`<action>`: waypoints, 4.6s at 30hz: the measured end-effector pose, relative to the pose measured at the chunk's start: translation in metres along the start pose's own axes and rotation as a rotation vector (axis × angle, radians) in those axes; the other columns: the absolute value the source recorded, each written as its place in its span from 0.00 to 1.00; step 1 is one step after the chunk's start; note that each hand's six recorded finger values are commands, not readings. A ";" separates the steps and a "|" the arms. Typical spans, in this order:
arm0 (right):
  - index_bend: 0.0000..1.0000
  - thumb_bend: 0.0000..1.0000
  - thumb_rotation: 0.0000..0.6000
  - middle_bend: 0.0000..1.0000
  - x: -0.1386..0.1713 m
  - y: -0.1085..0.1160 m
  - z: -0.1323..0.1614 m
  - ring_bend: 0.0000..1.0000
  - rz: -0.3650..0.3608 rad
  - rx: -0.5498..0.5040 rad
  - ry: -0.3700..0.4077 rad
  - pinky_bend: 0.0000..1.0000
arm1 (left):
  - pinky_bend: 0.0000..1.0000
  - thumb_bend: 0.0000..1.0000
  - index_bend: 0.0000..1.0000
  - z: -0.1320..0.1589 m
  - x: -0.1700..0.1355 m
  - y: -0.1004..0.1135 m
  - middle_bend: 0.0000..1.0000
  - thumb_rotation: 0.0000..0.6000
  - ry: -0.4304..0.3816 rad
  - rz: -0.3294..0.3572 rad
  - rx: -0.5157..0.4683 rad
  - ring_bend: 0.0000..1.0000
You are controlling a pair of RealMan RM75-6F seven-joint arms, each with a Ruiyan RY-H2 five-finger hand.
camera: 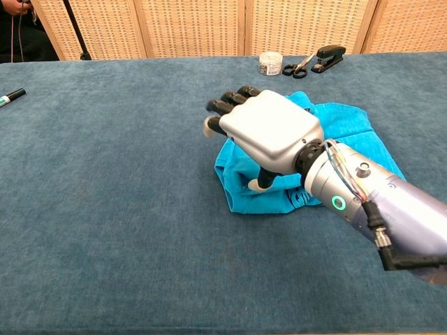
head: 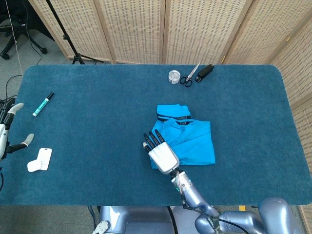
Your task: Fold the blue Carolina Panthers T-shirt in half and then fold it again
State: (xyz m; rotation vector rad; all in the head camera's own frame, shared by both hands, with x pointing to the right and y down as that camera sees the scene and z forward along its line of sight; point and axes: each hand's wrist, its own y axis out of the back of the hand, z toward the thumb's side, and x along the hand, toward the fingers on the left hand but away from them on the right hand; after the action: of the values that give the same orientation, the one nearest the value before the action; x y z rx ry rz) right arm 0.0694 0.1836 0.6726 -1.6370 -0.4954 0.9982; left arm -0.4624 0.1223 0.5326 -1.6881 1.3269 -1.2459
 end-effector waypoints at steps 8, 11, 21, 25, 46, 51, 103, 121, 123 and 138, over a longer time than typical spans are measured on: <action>0.02 0.00 1.00 0.00 0.010 0.028 0.000 0.00 -0.069 -0.077 0.023 0.06 | 0.00 0.28 0.00 0.001 -0.001 -0.001 0.00 1.00 -0.001 -0.001 0.001 0.00; 0.06 0.00 1.00 0.03 0.011 0.038 -0.005 0.00 -0.107 -0.089 0.024 0.06 | 0.00 0.28 0.00 0.001 -0.001 -0.001 0.00 1.00 -0.003 -0.002 0.001 0.00; 0.17 0.00 1.00 0.11 0.014 0.061 -0.057 0.00 -0.158 -0.114 -0.030 0.06 | 0.00 0.28 0.00 0.001 -0.001 -0.002 0.00 1.00 -0.003 -0.008 -0.001 0.00; 0.20 0.00 1.00 0.15 0.018 0.065 -0.073 0.00 -0.154 -0.134 -0.040 0.06 | 0.00 0.28 0.00 0.002 -0.001 -0.003 0.00 1.00 -0.004 -0.012 0.001 0.00; 0.26 0.00 1.00 0.23 -0.068 0.053 -0.126 0.00 0.144 -0.414 -0.086 0.06 | 0.00 0.28 0.00 0.001 0.001 -0.009 0.00 1.00 0.005 -0.021 0.017 0.00; 0.26 0.00 1.00 0.26 -0.090 0.038 -0.141 0.00 0.212 -0.452 -0.162 0.06 | 0.00 0.28 0.00 -0.001 0.002 -0.010 0.00 1.00 0.016 -0.025 0.020 0.00; 0.54 0.25 1.00 0.55 -0.116 -0.037 -0.144 0.15 0.303 -0.438 -0.257 0.06 | 0.00 0.29 0.00 -0.012 0.011 -0.016 0.00 1.00 0.062 -0.035 0.037 0.00; 0.68 0.33 1.00 0.64 -0.125 -0.043 -0.137 0.21 0.298 -0.422 -0.250 0.06 | 0.00 0.29 0.00 -0.014 0.012 -0.016 0.00 1.00 0.068 -0.037 0.032 0.00; 0.68 0.35 1.00 0.64 -0.126 -0.043 -0.136 0.21 0.294 -0.419 -0.248 0.06 | 0.00 0.29 0.00 -0.014 0.012 -0.015 0.00 1.00 0.068 -0.036 0.032 0.00; 0.70 0.45 1.00 0.65 -0.128 -0.038 -0.134 0.23 0.255 -0.400 -0.237 0.06 | 0.00 0.29 0.00 -0.014 0.012 -0.014 0.00 1.00 0.066 -0.034 0.031 0.00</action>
State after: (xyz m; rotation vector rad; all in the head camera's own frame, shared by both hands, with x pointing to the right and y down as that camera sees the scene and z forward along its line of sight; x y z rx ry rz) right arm 0.1131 0.0215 0.7590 -1.9827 -0.6913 1.3584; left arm -0.4702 0.1159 0.5535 -1.6682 1.3154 -1.3451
